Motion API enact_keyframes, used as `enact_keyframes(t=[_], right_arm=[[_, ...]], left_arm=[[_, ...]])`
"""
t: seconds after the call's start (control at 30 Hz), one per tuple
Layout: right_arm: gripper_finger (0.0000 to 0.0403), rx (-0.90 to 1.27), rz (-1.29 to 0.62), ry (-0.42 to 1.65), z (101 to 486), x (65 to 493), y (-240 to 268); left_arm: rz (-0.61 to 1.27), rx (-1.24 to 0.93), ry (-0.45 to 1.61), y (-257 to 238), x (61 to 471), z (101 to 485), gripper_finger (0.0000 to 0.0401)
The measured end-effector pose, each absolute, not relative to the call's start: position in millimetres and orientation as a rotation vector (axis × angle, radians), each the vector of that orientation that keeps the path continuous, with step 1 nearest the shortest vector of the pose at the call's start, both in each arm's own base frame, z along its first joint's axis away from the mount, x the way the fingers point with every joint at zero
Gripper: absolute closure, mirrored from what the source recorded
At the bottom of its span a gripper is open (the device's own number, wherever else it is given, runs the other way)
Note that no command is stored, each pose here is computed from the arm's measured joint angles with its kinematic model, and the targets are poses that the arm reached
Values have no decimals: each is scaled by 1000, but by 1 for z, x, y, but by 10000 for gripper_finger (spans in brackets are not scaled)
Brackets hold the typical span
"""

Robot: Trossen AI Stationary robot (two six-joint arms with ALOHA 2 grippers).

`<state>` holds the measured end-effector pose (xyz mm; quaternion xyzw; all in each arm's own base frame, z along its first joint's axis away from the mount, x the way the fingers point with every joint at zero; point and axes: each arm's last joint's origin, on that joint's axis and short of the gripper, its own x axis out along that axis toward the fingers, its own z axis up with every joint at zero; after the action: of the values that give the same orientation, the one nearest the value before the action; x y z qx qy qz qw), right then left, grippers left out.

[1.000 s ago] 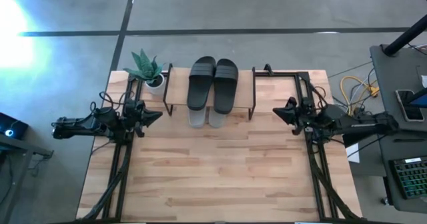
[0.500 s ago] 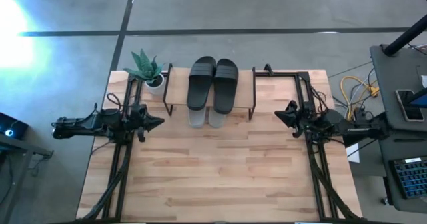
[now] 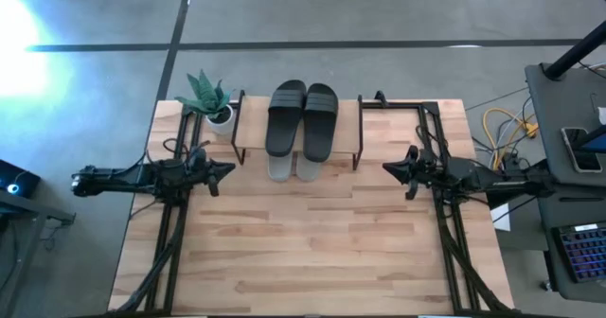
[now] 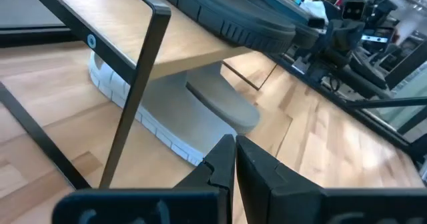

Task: Pick and place slides into the shelf
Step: Return to Home Position

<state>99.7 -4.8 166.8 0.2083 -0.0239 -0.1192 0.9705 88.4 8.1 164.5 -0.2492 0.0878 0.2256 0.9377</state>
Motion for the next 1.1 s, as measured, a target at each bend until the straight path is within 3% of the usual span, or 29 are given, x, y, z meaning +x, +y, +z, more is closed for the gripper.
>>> enact_keyframes(t=[0.17, 1.1], right_arm=[[394, 330, -244, -24, 166, 101, -5], [394, 343, -243, -27, 166, 100, -5]], left_arm=[[461, -508, 187, 8, 90, 164, 401], [463, -505, 195, 8, 90, 163, 401]])
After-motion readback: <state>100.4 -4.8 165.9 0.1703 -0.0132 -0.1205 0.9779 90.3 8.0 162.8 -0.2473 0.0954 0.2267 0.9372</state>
